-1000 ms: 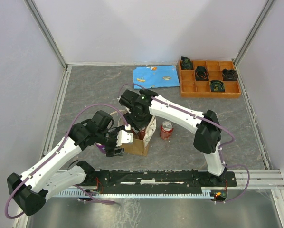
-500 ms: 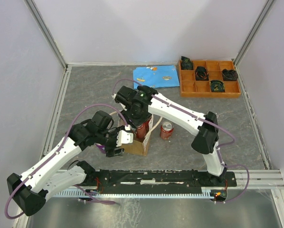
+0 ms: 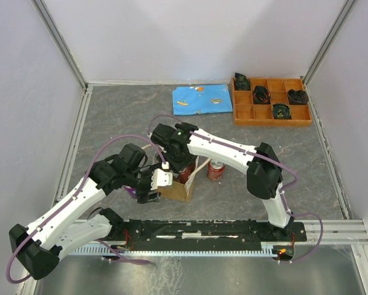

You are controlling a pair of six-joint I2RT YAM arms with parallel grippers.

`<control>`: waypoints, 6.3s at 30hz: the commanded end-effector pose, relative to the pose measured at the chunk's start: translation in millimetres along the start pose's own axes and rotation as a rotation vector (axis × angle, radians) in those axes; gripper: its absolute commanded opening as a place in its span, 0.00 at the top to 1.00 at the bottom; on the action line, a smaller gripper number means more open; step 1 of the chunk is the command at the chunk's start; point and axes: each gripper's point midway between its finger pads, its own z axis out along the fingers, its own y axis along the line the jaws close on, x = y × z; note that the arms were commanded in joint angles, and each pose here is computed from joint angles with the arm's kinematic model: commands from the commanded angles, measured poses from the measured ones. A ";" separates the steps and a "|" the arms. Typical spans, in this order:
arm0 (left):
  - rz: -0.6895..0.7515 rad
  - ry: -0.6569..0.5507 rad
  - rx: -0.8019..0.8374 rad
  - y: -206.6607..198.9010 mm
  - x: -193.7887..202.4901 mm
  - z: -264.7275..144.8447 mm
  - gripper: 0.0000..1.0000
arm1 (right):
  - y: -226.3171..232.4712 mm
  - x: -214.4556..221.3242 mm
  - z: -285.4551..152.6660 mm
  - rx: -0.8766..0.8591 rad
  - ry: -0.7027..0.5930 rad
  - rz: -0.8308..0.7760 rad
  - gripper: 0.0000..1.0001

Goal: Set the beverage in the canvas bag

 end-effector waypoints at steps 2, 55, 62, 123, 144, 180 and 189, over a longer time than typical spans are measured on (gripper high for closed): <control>-0.023 -0.003 0.036 -8.5 1.8 2.3 0.24 | -10.0 -25.0 -5.0 0.062 -0.146 0.007 1.00; -0.018 -0.005 0.032 -9.1 -0.3 -1.2 0.24 | -154.9 -79.8 -185.3 0.383 -0.547 0.355 0.03; -0.015 0.004 0.031 -11.8 2.4 -3.9 0.24 | -206.5 -6.9 -152.4 0.340 -0.329 0.507 0.04; -0.001 0.001 -0.049 -1.5 -5.9 -17.5 0.24 | -235.7 -14.2 -170.6 0.280 -0.299 0.505 1.00; -0.162 -0.219 -0.425 58.2 -78.5 -80.4 0.21 | -54.0 -85.7 -188.9 -0.140 -0.524 0.225 1.00; -0.764 -0.256 -1.238 123.1 12.1 -196.6 0.07 | 48.6 -61.5 -56.5 -0.215 -0.204 -0.019 1.00; -0.757 -0.267 -1.209 133.5 7.3 -189.6 0.07 | 51.4 -61.8 -28.6 -0.207 -0.168 -0.042 1.00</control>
